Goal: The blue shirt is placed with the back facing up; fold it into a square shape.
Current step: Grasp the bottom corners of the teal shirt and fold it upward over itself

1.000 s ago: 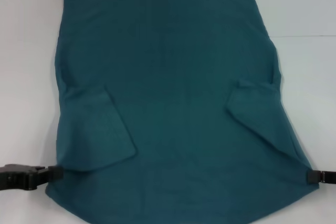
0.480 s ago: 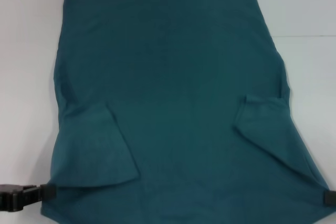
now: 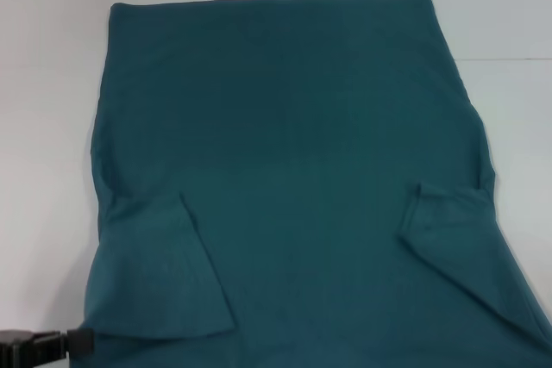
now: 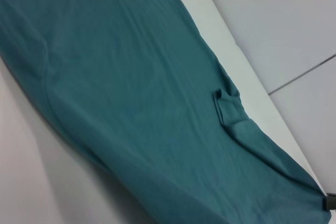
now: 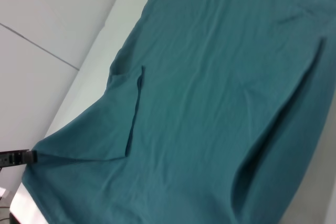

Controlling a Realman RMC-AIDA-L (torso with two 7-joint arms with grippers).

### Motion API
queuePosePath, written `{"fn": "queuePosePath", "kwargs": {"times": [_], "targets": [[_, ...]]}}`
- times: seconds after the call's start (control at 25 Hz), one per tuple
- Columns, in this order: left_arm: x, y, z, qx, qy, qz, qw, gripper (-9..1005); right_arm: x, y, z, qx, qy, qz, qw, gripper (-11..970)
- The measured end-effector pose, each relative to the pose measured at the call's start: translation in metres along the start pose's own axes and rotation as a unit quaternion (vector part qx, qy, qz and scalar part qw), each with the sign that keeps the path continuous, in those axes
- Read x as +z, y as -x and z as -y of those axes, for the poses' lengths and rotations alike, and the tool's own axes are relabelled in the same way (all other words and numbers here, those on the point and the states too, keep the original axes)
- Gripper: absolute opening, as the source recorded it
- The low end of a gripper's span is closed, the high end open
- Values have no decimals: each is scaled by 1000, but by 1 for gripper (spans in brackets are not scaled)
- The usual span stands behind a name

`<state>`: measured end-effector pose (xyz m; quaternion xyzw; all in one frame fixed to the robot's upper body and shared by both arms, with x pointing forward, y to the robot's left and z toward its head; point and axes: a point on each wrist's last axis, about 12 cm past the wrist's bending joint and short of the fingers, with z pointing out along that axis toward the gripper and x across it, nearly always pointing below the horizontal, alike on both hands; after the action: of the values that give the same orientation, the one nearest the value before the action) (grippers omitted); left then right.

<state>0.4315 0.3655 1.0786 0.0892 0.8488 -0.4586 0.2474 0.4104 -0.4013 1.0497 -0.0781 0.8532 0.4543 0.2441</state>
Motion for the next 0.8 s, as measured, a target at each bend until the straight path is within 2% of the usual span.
{"fn": "queuePosePath", "kwargs": {"times": [0.2, 0.36, 0.44, 0.64, 0.8], "targets": [[1, -7, 2, -12, -8, -8, 1000, 15, -5, -8, 0, -3, -1, -1, 1000, 23], [6, 6, 2, 0, -16, -7, 1000, 15, -2, 3, 0, -13, 0, 9, 1000, 23], [10, 18, 1, 10, -18, -6, 1000, 15, 2, 16, 0, -19, 1, 22, 1000, 23], [24, 64, -2, 39, -14, 12, 999, 15, 11, 57, -1, -48, 2, 67, 997, 23], [34, 106, -7, 52, 10, 56, 997, 15, 23, 94, 0, -61, -17, 87, 994, 23]]}}
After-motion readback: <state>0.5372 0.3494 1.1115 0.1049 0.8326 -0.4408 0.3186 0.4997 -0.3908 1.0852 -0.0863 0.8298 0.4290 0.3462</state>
